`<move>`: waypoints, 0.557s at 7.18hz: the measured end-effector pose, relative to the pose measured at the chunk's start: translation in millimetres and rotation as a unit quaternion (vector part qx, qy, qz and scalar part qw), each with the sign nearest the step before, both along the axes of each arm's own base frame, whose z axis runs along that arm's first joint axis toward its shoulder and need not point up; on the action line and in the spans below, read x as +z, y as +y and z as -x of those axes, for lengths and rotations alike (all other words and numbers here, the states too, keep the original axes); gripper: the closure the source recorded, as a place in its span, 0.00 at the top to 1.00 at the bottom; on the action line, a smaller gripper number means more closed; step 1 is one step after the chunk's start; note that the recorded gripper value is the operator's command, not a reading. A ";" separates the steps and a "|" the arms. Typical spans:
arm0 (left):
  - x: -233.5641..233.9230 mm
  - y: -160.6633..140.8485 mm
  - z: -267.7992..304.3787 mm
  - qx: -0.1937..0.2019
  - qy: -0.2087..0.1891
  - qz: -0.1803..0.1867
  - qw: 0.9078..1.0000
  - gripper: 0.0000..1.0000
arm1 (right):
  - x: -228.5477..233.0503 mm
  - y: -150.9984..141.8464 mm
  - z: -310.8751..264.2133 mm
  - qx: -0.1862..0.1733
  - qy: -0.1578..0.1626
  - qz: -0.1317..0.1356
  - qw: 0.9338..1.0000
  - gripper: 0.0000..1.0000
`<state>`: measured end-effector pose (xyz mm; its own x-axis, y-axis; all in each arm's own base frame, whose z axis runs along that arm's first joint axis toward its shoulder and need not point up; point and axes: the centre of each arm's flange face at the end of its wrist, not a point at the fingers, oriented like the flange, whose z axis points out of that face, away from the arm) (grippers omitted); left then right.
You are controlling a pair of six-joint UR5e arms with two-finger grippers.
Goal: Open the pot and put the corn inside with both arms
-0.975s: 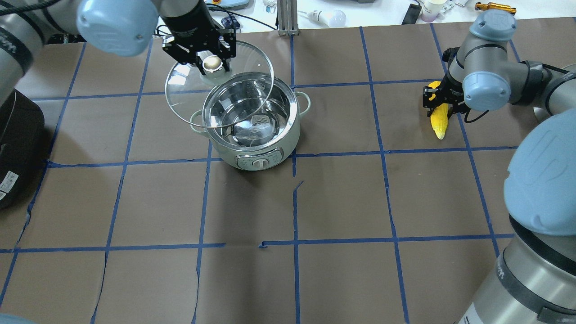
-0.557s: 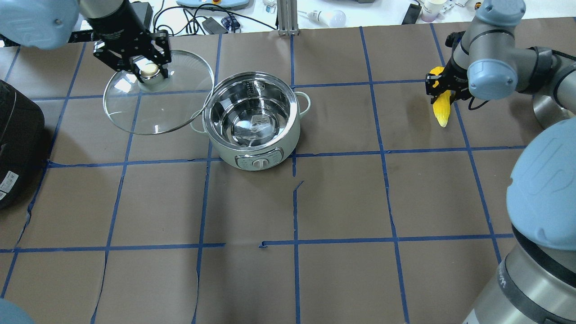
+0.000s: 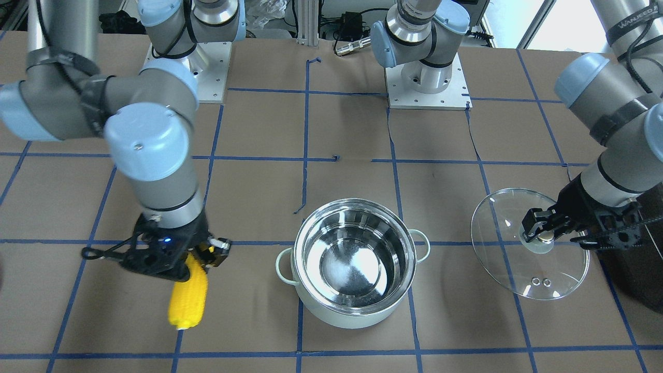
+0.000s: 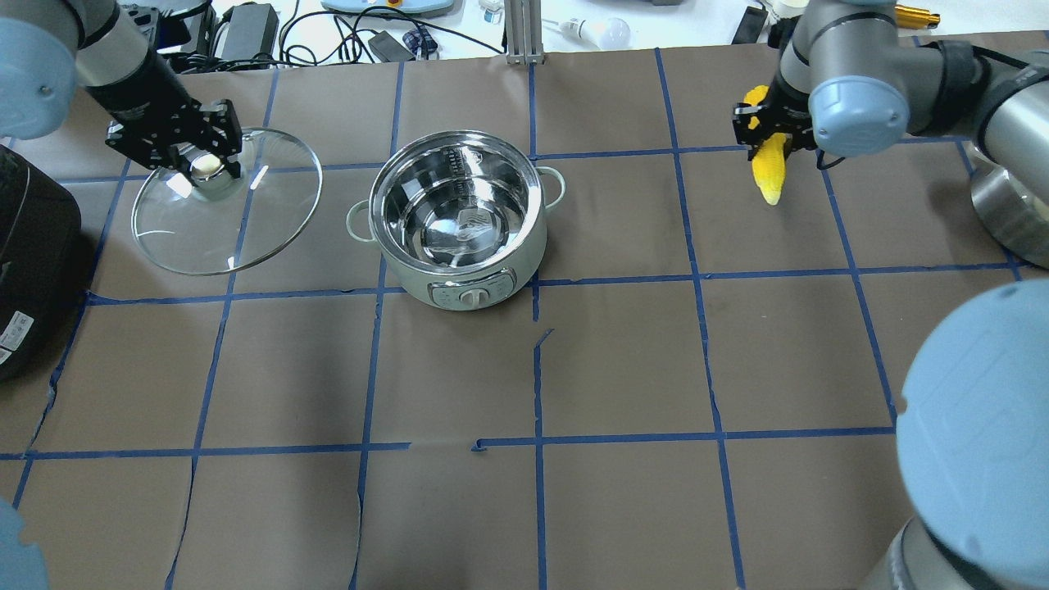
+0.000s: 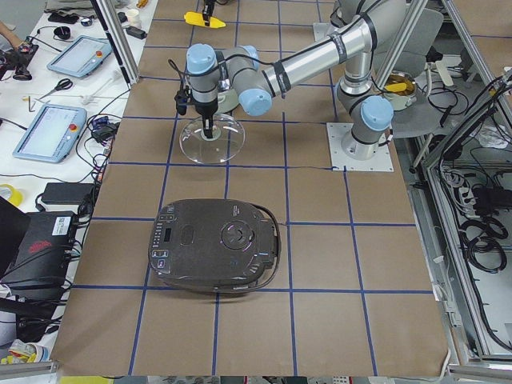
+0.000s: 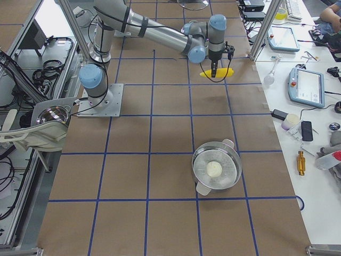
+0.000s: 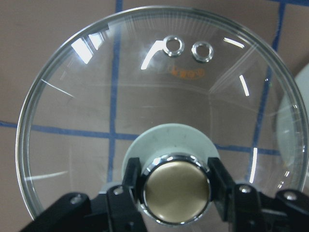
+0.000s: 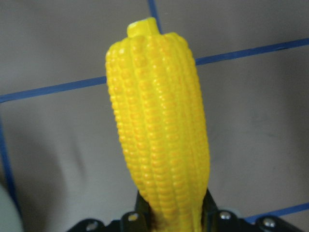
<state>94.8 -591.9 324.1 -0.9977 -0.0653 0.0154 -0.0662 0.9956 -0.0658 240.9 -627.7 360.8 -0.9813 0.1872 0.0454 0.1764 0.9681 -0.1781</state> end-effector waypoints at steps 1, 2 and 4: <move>-25.6 8.9 -7.8 -0.005 -0.003 0.007 1.000 0.12 | 18.2 20.5 -62.1 0.000 -0.007 0.000 1.000 0.00; -46.2 16.2 -10.5 -0.006 -0.003 0.009 1.000 0.12 | 25.4 38.2 -111.8 0.003 -0.014 -0.001 1.000 0.00; -64.6 21.0 -10.3 -0.006 0.015 0.017 1.000 0.11 | 5.7 57.8 -193.1 0.000 -0.022 -0.008 1.000 0.00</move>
